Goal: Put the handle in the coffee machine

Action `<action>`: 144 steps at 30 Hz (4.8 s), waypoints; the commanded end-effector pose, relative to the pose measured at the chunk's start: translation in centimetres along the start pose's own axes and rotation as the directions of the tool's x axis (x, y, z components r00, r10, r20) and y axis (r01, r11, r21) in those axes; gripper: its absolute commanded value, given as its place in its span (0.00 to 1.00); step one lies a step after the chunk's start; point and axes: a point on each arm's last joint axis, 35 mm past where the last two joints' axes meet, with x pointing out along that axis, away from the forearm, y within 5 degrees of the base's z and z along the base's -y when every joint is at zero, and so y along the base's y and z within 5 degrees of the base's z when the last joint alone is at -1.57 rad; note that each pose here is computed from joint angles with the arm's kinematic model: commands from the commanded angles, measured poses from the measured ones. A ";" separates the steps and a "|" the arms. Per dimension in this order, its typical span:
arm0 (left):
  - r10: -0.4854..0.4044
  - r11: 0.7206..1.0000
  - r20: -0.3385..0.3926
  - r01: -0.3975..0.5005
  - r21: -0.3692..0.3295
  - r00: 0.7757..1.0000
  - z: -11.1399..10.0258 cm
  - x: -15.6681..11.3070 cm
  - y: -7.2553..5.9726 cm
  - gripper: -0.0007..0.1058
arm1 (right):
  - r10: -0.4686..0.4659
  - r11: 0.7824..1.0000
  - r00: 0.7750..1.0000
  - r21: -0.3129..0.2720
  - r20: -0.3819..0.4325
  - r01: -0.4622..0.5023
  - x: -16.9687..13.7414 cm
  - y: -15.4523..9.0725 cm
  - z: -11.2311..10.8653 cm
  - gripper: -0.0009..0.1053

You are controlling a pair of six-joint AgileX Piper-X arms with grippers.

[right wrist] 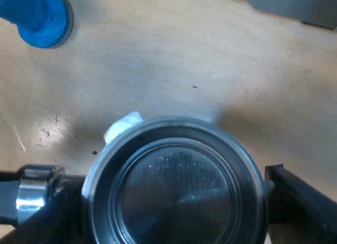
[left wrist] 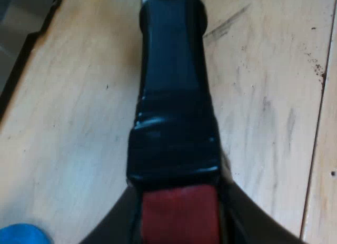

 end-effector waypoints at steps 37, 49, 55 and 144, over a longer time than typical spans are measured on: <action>-0.068 0.997 0.130 0.063 0.046 0.989 1.7 -0.3 -0.3 0.01 | -0.026 0.999 0.999 -0.018 0.043 0.026 -0.7 0.0 0.3 0.71; -0.071 0.997 0.127 0.065 0.046 0.989 1.6 -0.3 -0.3 0.01 | 0.002 1.000 0.988 -0.030 0.155 0.003 -1.7 0.2 1.4 0.71; -0.068 0.997 0.127 0.063 0.045 0.990 1.6 -0.3 -0.3 0.01 | 0.010 0.999 0.982 -0.038 0.189 -0.003 -2.8 0.4 2.2 0.71; 0.454 0.852 0.055 -0.416 -0.317 0.889 -4.7 -9.3 6.9 0.01 | -0.321 0.892 0.509 0.073 0.799 0.447 6.2 12.7 5.1 0.71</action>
